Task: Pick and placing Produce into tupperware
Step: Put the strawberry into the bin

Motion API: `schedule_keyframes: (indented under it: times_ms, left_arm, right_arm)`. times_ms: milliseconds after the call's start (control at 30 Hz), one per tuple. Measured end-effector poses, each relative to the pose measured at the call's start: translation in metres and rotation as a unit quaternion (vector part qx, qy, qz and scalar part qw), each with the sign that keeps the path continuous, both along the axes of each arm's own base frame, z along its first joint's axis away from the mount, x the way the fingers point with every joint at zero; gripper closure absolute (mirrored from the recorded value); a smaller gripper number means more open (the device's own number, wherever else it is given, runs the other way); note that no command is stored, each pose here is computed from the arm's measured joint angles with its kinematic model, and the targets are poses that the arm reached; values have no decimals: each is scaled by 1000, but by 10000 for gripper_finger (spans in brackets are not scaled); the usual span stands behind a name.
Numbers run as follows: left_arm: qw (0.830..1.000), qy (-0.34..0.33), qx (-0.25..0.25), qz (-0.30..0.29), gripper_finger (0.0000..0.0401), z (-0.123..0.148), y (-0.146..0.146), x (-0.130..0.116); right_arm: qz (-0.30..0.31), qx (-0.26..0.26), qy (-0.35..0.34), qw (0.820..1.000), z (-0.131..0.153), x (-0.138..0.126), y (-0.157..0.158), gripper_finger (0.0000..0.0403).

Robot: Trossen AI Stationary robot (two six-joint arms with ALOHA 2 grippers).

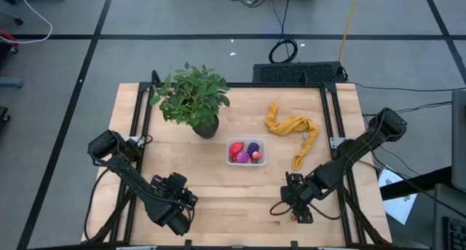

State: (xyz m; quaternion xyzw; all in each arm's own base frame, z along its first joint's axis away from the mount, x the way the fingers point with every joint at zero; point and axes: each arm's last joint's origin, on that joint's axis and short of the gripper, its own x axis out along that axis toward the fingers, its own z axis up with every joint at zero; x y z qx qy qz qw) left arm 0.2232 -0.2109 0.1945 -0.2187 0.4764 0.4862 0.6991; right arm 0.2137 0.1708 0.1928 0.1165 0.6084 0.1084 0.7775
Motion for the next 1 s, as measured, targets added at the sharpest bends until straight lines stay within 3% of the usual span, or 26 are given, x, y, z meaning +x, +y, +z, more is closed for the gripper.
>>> schedule_keyframes:
  times_ms: [333,600,1000]
  left_arm:
    - [1000,8,-8,4,144,0,0,0]
    - [1000,8,-9,6,144,0,0,0]
    - [1000,8,-9,7,144,0,0,0]
  right_arm:
    - [44,29,-21,998,-6,-18,24,149]
    - [54,-8,-53,997,-6,-28,34,149]
    - [47,-15,-60,997,-7,-27,33,149]
